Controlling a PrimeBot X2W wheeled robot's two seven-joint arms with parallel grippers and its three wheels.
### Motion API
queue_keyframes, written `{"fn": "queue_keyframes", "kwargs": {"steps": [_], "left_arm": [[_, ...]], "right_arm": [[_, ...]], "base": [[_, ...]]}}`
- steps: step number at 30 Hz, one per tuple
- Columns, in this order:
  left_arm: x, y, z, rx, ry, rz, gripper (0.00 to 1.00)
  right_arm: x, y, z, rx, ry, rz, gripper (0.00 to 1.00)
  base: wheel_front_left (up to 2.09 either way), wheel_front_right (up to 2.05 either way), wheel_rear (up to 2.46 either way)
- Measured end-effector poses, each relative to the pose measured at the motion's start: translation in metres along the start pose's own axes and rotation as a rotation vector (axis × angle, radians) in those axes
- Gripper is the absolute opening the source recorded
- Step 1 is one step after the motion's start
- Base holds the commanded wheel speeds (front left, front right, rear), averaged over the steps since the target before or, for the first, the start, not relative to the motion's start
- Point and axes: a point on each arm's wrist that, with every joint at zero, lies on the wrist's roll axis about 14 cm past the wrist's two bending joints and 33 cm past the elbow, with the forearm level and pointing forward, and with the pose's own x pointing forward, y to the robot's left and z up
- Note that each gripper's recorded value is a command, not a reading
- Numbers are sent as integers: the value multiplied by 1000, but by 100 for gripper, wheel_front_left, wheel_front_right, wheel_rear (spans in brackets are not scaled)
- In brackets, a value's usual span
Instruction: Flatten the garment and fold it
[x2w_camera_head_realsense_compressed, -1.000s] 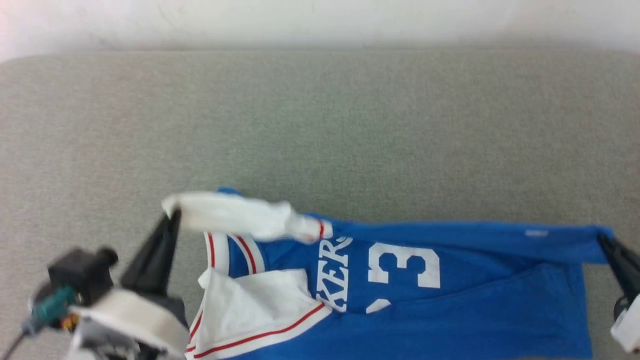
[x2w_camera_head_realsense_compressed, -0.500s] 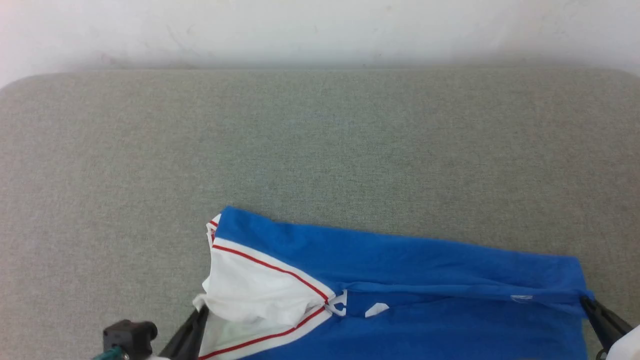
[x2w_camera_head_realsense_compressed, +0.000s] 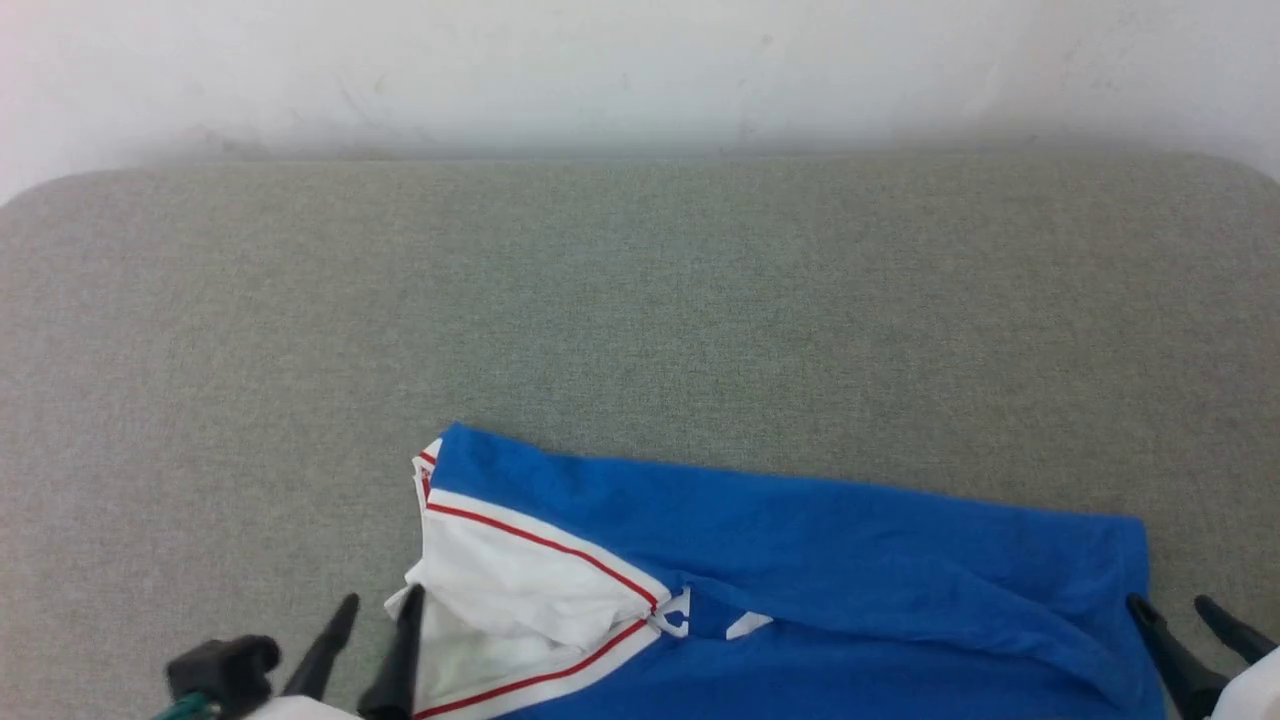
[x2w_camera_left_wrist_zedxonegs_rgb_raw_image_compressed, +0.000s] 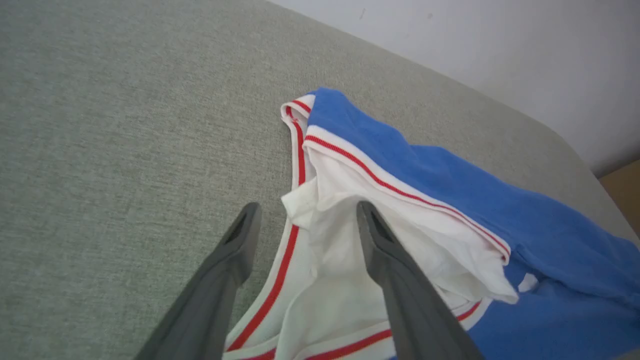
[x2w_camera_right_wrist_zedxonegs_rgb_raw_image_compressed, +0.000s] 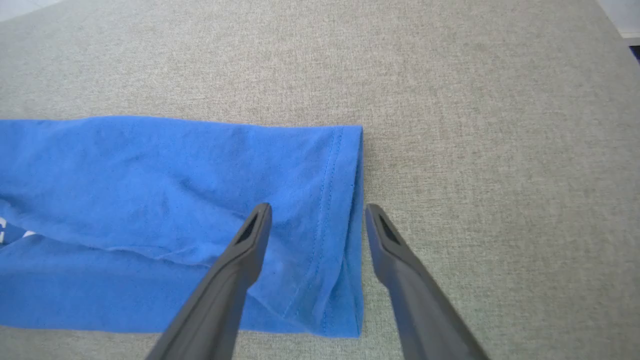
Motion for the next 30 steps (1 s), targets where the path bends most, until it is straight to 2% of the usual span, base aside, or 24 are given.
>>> {"fn": "queue_keyframes", "kwargs": {"steps": [3, 4, 6, 9, 12, 14, 18, 27, 29, 30], "left_arm": [[-3, 5, 28, -76, -119, 27, 100], [-7, 10, 52, -72, -213, 48, 100], [-10, 12, 66, -56, -264, 61, 100], [-21, 15, 103, 76, -402, 105, 100], [-32, 7, 134, 226, -534, 134, 100], [-36, -1, 143, 268, -584, 138, 100], [-34, -8, 135, 278, -581, 136, 100], [-27, -1, 117, 282, -522, 145, 100], [-25, -1, 115, 291, -514, 139, 100], [-24, -2, 113, 294, -509, 134, 100]], "right_arm": [[-4, -2, 13, 14, -31, 2, 100], [-8, -6, 25, 9, -68, -9, 100], [-10, -9, 30, 13, -86, -19, 100], [-11, -13, 37, 13, -106, -39, 100], [-7, -11, 29, 24, -73, -48, 100], [-2, -8, 16, 37, -25, -46, 100], [7, -10, -6, 39, 48, -64, 100], [24, -15, -42, 18, 171, -83, 100], [28, -11, -43, 24, 178, -68, 9], [30, -10, -43, 31, 180, -61, 0]], "base": [[0, 0, 0], [0, 0, 0], [0, 0, 0], [0, 0, 0], [0, 0, 0], [0, 0, 0], [0, 0, 0], [0, 0, 0], [0, 0, 0], [0, 0, 0]]}}
